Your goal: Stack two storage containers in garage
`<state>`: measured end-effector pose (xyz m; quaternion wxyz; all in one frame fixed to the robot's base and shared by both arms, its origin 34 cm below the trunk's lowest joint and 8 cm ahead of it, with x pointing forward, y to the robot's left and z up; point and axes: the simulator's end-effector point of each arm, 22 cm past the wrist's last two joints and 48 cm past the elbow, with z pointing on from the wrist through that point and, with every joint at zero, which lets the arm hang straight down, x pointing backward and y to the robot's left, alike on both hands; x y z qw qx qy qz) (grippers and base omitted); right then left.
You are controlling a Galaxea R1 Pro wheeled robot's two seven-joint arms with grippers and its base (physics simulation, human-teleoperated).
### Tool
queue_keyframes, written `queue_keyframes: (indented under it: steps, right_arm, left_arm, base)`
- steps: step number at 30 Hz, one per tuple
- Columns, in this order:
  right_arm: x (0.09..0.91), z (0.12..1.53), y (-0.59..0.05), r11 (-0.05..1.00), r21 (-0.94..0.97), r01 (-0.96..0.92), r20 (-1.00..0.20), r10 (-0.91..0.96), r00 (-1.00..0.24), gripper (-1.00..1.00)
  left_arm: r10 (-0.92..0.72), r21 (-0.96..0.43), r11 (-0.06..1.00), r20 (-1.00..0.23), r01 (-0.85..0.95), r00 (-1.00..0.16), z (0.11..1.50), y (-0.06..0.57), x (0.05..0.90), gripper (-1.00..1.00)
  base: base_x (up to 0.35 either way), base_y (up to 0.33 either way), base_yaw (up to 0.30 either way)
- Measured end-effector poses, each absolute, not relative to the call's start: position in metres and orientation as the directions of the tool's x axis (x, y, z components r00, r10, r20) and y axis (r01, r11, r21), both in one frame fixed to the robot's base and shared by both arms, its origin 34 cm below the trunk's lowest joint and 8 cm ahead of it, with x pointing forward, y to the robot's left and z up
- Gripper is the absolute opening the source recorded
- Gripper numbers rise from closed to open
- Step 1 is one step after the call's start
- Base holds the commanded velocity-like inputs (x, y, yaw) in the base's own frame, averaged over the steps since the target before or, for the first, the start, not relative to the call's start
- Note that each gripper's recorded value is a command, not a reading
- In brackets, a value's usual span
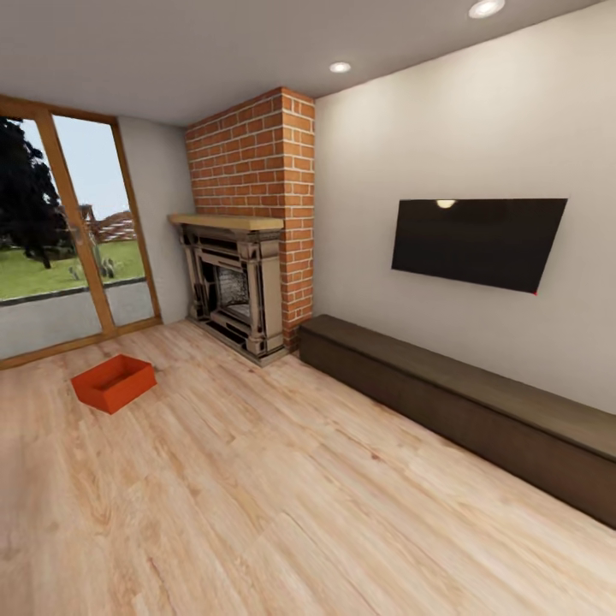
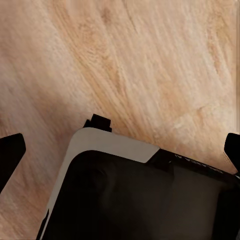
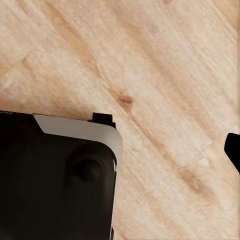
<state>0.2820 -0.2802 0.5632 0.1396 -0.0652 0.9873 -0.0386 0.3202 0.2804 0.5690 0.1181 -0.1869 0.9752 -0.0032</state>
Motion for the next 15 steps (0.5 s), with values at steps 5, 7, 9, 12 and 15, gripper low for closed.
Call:
queue_keyframes:
  steps: [5,7,9,12,15]
  right_arm:
    - [0.2825,0.5633,-0.2799,0.987,-0.098,-0.124,-0.272,-0.146,-0.951,1.0]
    - [0.2825,0.5633,-0.28,0.987,-0.098,-0.128,-0.272,-0.15,-0.951,1.0]
    - [0.2824,0.5633,-0.28,0.986,-0.099,-0.133,-0.271,-0.155,-0.95,1.0]
    - [0.2822,0.5633,-0.2801,0.986,-0.099,-0.135,-0.27,-0.157,-0.95,1.0]
    - [0.2811,0.563,-0.2816,0.987,-0.099,-0.126,-0.266,-0.149,-0.953,1.0]
  left_arm:
    - [-0.366,-0.05,0.93,-0.229,-0.364,-0.902,0.569,0.2804,0.3202,1.0]
    - [-0.366,-0.05,0.93,-0.229,-0.364,-0.902,0.569,0.2804,0.3202,1.0]
    - [-0.366,-0.051,0.93,-0.229,-0.365,-0.902,0.569,0.2804,0.3202,1.0]
    - [-0.366,-0.051,0.93,-0.229,-0.364,-0.902,0.569,0.2804,0.3202,1.0]
    - [-0.366,-0.05,0.93,-0.229,-0.364,-0.902,0.569,0.2804,0.3202,1.0]
  base:
    - [0.316,0.0,0.005]
    - [0.316,0.0,0.001]
    - [0.316,0.0,0.0]
    - [0.316,0.0,0.0]
    - [0.316,0.0,0.0]
